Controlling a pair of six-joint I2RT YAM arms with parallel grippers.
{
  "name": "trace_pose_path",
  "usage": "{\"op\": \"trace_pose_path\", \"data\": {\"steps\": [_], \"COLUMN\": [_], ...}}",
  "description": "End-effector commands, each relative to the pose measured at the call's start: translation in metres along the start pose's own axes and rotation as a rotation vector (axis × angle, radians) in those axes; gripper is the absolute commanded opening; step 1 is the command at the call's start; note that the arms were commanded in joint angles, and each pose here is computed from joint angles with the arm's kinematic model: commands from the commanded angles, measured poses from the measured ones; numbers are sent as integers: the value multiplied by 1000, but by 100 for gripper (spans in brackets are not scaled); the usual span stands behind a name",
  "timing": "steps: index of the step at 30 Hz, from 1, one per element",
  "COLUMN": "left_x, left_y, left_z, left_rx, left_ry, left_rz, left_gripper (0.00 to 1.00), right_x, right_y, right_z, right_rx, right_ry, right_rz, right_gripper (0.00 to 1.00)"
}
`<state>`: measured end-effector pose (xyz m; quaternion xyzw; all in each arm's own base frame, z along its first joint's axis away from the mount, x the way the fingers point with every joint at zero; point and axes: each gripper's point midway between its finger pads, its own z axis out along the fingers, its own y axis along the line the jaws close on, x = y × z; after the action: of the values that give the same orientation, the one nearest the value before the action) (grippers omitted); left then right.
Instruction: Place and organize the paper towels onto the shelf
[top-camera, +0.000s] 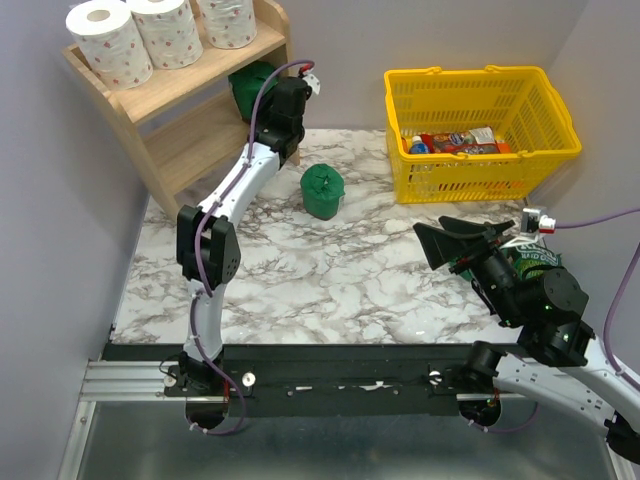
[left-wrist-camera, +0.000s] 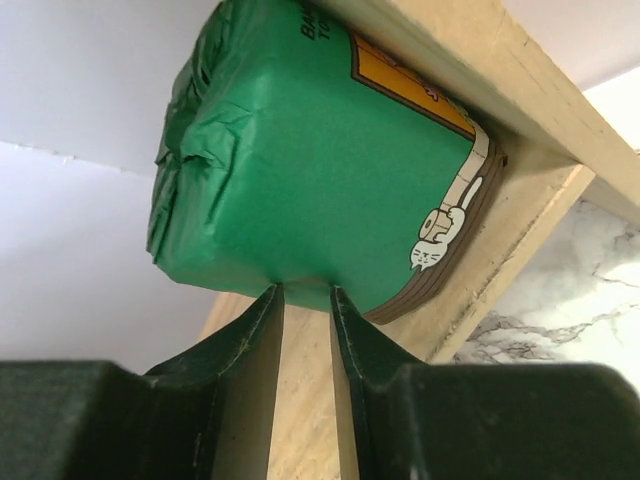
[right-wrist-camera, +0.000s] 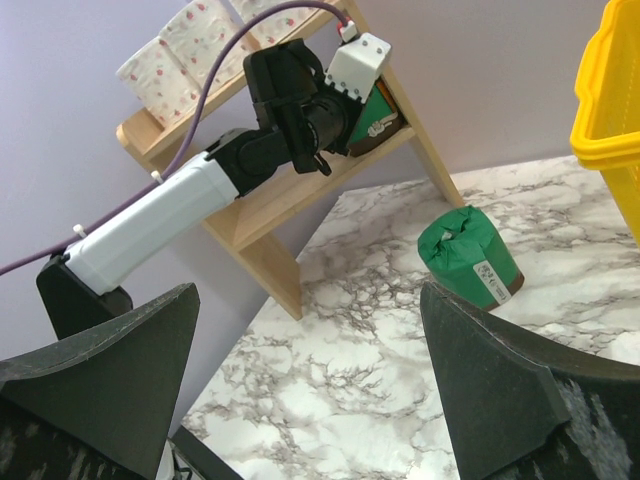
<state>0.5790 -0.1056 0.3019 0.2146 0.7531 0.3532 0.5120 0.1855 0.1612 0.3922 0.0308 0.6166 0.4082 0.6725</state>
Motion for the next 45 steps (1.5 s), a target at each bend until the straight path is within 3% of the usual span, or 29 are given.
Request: {"op": "trace_pose_path", "data": {"steps": [1, 2, 4, 6, 14, 15, 19, 24, 31, 36, 45], "left_x": [-25, -34, -45, -51, -46, -43, -33, -17, -21, -12, 11], "left_y": [0, 8, -14, -16, -38, -64, -95, -136, -182, -201, -232], "left_z": [-28, -43, -66, -88, -138, -151, -181, -189, -202, -187, -155], "left_rx": [49, 62, 162, 234, 459, 542, 690, 820, 1003, 988, 939], "left_ry": [-64, -96, -151, -177, -222, -244, -272, -233, -250, -216, -127], "left_rz": [-59, -84, -103, -174, -256, -235, -259, -297, -340, -294, -187], "left_gripper": [40, 43, 53, 57, 59, 61, 77, 82, 78, 72, 77], "right_x": [-8, -5, -3, 0, 9, 9, 4, -5, -6, -8, -16], "right_y": [9, 9, 8, 5, -1, -1, -2, -5, -9, -13, -17], "right_z": [-3, -4, -7, -11, -27, -29, -38, -49, -54, -57, -59], "right_rx": [-36, -39, -42, -37, -44, -47, -55, -64, -60, -46, -29], "right_ry": [-7, 1, 9, 21, 67, 71, 61, 35, 30, 17, -10], "right_rz": [26, 25, 32, 38, 66, 68, 75, 81, 74, 66, 57], "right_gripper": [100, 100, 100, 100, 100, 100, 100, 100, 100, 100, 100]}}
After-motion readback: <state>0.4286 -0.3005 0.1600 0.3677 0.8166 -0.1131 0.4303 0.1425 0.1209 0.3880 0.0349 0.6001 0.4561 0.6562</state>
